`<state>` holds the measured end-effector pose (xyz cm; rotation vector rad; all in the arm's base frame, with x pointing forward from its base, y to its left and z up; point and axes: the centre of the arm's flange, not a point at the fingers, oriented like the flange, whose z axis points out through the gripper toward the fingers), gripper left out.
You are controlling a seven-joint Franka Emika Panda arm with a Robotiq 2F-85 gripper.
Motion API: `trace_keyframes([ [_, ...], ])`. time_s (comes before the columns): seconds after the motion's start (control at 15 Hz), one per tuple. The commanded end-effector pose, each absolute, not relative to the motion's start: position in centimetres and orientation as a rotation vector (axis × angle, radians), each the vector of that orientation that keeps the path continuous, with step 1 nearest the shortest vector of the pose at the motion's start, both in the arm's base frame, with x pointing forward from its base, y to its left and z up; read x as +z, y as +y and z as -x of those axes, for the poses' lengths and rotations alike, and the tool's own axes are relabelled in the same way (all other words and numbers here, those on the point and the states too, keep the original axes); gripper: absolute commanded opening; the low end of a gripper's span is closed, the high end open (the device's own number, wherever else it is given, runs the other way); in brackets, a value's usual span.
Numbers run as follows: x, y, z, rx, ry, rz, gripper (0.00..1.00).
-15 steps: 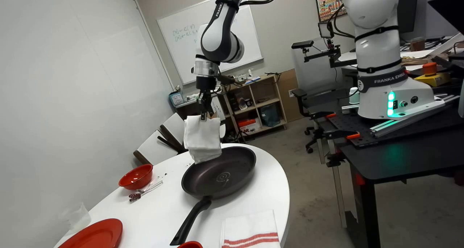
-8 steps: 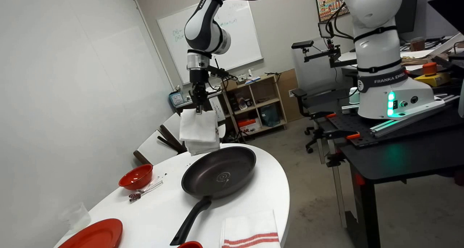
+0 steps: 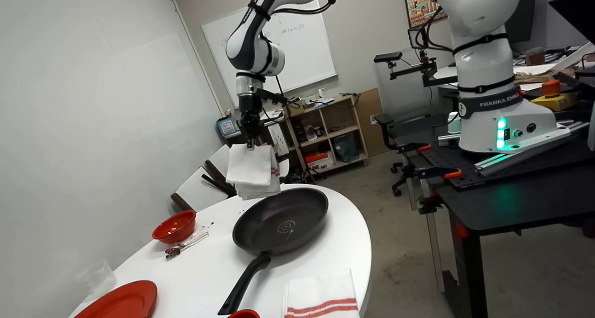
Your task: Use the right white towel to wipe the pan
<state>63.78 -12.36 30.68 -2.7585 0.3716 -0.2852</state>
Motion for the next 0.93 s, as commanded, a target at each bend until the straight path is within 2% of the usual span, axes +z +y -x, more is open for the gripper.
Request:
trace_keyframes([
  [0.0,29.5,-13.4,-66.6,-0.257,0.378,2.697,0.01],
  [0.47,28.4,-13.7,-67.6,-0.24,0.4,2.66,0.01],
  [0.53,28.1,-13.3,-66.5,-0.249,0.415,2.692,0.01],
  [0.6,28.0,-13.4,-66.5,-0.248,0.416,2.692,0.06],
  [0.87,27.8,-13.5,-66.5,-0.245,0.419,2.693,0.06],
])
